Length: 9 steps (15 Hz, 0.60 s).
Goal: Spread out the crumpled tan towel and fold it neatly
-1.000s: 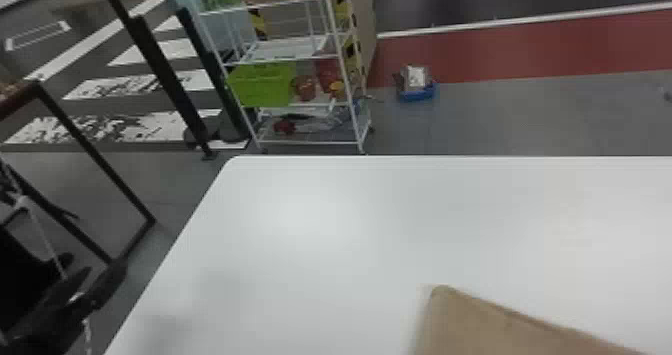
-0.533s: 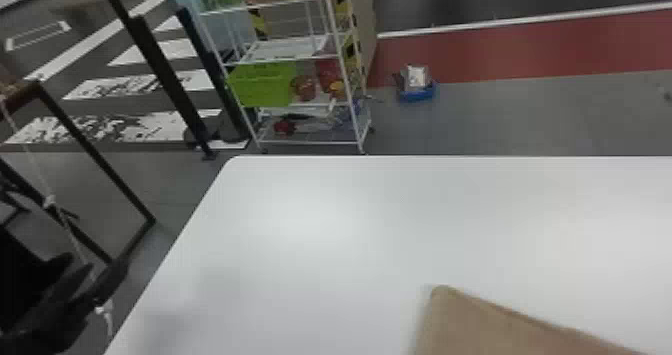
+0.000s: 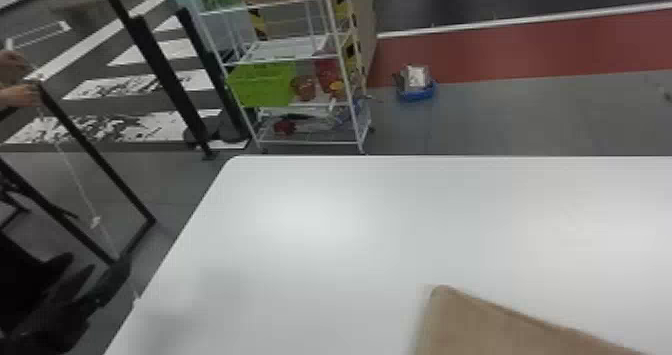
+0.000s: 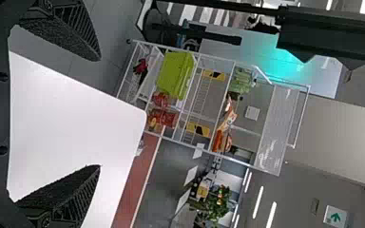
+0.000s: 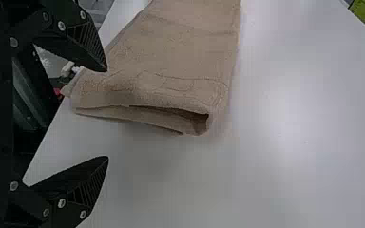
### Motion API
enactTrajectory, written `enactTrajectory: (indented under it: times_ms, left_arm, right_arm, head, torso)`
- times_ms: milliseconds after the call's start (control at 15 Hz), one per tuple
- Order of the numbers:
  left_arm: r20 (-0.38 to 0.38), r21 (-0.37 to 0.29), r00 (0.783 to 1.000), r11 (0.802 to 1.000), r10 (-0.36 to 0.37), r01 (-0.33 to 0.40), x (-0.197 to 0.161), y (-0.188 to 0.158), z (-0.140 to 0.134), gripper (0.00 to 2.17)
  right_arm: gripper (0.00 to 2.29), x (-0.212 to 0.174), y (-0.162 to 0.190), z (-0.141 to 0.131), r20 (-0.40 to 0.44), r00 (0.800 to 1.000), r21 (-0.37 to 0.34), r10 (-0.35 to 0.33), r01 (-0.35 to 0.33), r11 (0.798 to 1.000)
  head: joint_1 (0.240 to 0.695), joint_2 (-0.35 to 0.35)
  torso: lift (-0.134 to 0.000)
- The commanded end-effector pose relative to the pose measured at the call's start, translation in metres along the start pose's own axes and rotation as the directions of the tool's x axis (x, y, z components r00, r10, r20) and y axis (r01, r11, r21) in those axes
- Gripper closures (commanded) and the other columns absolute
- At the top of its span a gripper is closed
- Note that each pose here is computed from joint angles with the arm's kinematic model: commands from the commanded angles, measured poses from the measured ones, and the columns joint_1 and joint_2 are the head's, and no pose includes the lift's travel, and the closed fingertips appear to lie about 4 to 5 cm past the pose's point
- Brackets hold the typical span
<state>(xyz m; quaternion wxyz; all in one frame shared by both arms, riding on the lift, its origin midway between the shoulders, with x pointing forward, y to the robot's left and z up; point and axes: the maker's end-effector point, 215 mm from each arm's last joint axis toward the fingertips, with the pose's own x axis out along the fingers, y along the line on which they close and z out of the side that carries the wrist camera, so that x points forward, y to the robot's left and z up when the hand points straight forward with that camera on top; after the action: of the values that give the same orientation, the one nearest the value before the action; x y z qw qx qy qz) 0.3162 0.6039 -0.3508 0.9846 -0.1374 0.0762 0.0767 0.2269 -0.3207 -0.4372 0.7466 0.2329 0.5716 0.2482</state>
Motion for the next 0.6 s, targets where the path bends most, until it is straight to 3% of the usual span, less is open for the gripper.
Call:
enactTrajectory:
  times_ms: [0,533]
  left_arm:
    - [0.002,0.0,1.0,1.0,-0.003,0.003,-0.001,-0.003,0.0,0.08]
    - [0.0,0.002,1.0,1.0,-0.005,0.005,-0.002,-0.004,0.0,0.08]
  right_arm:
    - [0.26,0.007,0.003,0.001,-0.016,1.0,-0.005,0.004,-0.005,1.0]
    - [0.29,0.026,0.013,0.009,-0.042,0.999,-0.05,0.009,-0.011,0.999]
  head:
    - [0.695,0.35]
    - [0.695,0.35]
  torso:
    - [-0.122]
    - [-0.122]
